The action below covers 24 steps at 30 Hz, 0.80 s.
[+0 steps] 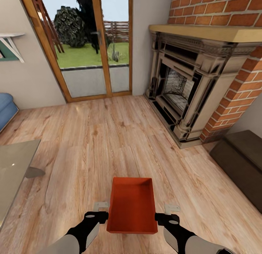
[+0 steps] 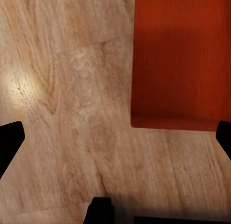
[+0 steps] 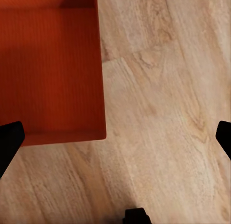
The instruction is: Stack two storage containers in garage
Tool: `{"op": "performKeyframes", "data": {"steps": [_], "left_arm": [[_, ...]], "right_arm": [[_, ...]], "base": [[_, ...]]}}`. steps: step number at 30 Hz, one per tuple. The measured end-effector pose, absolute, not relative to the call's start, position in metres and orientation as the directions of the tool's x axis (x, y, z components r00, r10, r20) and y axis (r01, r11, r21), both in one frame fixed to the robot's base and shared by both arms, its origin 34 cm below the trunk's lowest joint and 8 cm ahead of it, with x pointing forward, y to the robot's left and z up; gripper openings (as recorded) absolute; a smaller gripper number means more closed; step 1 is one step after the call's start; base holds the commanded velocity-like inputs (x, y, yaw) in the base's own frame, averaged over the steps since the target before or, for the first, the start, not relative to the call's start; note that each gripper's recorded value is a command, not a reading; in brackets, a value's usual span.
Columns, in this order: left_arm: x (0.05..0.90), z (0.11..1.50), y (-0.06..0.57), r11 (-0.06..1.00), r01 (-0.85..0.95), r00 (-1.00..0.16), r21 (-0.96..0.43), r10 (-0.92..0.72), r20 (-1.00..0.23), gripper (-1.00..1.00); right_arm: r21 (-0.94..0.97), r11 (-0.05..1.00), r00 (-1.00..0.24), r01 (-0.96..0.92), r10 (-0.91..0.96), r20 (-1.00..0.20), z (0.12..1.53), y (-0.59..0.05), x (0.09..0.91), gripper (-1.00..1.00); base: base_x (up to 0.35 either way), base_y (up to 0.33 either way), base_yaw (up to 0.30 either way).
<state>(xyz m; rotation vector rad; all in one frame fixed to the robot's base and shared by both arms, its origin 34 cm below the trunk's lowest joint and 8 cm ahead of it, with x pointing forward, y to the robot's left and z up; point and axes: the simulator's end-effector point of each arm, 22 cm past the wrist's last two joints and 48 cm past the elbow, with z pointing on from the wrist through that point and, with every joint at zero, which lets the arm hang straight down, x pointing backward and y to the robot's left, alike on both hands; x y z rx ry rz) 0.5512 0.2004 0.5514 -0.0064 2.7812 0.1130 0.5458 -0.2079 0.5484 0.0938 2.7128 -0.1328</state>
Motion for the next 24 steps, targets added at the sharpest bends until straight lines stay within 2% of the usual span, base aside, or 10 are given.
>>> {"op": "performKeyframes", "data": {"steps": [24], "left_arm": [[0.555, 0.542, 0.196, 0.997, -0.018, -0.935, 0.082, 0.012, -0.354, 1.0]], "right_arm": [[-0.086, 0.993, -0.911, 0.076, 0.034, -0.411, 0.537, -0.209, 0.546, 1.0]], "base": [[0.0, 0.0, 0.0]]}}
